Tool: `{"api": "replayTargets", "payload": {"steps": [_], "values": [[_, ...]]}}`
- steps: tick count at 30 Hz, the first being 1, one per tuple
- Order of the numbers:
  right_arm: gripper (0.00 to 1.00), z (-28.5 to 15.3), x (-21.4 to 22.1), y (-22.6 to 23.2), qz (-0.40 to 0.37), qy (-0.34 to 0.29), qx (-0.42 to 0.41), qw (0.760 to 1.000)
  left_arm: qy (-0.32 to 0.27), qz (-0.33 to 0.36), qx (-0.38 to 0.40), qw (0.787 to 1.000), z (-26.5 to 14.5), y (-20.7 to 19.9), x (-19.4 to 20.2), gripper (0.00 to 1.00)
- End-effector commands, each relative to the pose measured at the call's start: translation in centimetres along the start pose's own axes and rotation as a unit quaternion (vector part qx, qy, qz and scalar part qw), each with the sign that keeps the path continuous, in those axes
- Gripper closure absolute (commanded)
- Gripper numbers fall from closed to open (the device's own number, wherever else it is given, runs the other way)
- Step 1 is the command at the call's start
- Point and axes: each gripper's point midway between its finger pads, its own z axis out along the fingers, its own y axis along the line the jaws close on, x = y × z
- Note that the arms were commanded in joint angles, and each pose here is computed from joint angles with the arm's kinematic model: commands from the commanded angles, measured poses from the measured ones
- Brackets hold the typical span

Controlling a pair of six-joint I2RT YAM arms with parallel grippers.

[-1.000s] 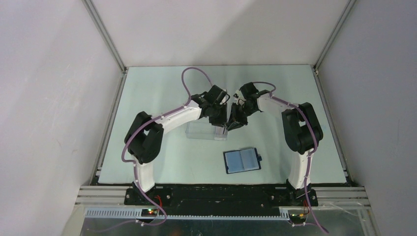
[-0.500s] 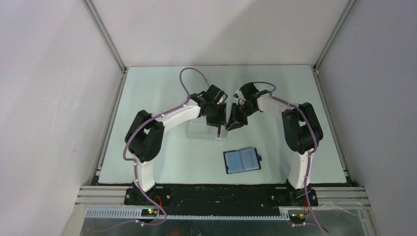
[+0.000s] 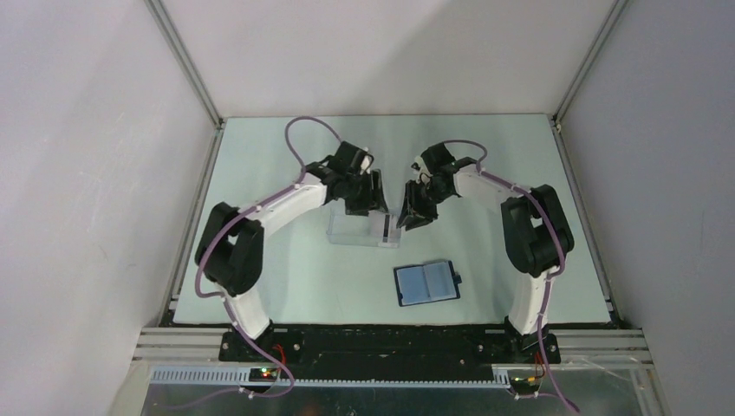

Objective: Put the credit cards into the card holder
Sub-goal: Pick up the credit card from the storage box.

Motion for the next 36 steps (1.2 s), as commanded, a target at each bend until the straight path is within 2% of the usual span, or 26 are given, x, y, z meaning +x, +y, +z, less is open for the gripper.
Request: {"api": "replayTargets", "payload": {"steps": [1,5,8,12,18,26,36], "values": [[0.64,-4.0,-1.7,1.9,-0.046,-0.061,0.032,0.997,-0.034,-0.005,0.063,0.997,-2.5,-0.6,-2.2,0.37],[0.66,-5.2,-2.4,2.8,-0.081,-0.080,0.067,0.991,-0.020,-0.014,0.077,0.997,-1.8,0.5,-1.7,0.37],[0.74,-5.2,-2.5,4.4,-0.111,-0.084,0.068,0.988,-0.002,-0.021,0.092,0.996,-1.0,0.9,-0.9,0.37],[0.87,-3.4,-1.9,5.6,-0.132,-0.060,0.064,0.987,0.010,-0.029,0.095,0.995,0.3,1.7,-0.4,0.37],[1.00,0.2,-1.1,4.3,-0.138,-0.023,0.088,0.986,0.022,-0.036,0.089,0.995,2.0,2.7,0.4,0.38],[1.00,2.4,-0.9,1.3,-0.138,-0.014,0.146,0.979,0.029,-0.041,0.068,0.996,3.6,4.2,1.3,0.40],[1.00,4.2,-0.1,-0.8,-0.130,0.011,0.176,0.976,0.045,-0.052,0.111,0.991,4.9,3.1,1.8,0.49]]}}
